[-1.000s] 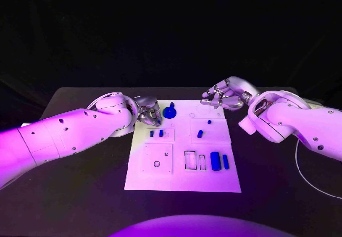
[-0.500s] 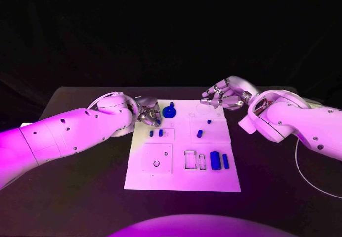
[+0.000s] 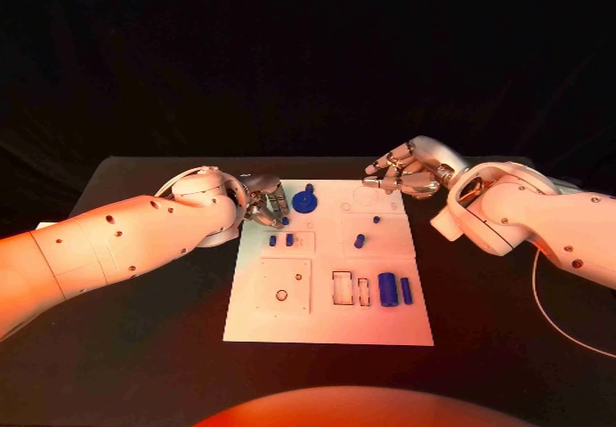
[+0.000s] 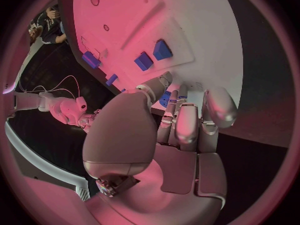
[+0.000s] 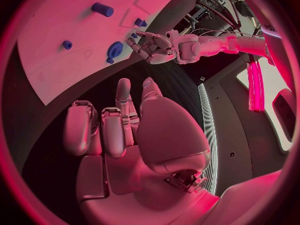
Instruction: Assemble the parts on the task board
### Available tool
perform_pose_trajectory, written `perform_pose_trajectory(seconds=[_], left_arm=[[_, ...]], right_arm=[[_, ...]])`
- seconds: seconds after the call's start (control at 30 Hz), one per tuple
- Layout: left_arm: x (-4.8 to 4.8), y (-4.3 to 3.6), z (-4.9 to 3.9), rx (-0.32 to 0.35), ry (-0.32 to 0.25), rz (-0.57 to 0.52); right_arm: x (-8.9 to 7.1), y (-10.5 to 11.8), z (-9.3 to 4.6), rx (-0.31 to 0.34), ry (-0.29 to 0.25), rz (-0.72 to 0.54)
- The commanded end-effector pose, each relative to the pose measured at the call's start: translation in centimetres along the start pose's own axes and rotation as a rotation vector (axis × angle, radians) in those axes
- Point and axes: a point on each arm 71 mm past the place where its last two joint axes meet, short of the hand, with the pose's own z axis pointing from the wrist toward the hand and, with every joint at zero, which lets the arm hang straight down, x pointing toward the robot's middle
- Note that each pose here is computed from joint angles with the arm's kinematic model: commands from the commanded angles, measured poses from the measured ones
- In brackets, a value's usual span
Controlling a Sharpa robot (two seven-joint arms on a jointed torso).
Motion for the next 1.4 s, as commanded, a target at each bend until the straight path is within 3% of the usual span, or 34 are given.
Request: perform_pose_trajectory(seconds=[0.03,0.2,0.3,0.43,0.63,0.8,1.0,1.4], left_arm=[[-0.17,0.11,-0.17,0.001,-0.027,-0.013],[-0.28,0.74,-0.76,0.001,-0.023,-0.056],[-0.57,1.54,-1.39,0.006,-0.022,-0.17],[-1.49,2.7,-2.41,0.075,-0.082,-0.485],[-2.53,3.7,-3.62,0.211,-0.215,-0.972],[-2.41,4.33,-4.54,0.235,-0.292,-1.309],[-1.99,4.36,-5.17,0.238,-0.301,-1.437],[-1.75,4.44,-5.48,0.233,-0.3,-1.478]], right_arm=[[0.0,-0.4,0.0,0.011,0.026,-0.028],[-0.1,-1.0,0.0,0.027,0.063,-0.142],[-0.1,-1.3,-0.1,0.028,0.089,-0.265],[0.4,-1.8,-0.3,0.023,0.122,-0.454],[1.9,-2.3,-0.5,0.014,0.142,-0.643],[3.1,-2.5,-0.4,0.011,0.157,-0.739],[4.1,-2.6,-0.1,0.013,0.17,-0.787],[5.6,-2.6,0.9,0.001,0.182,-0.813]])
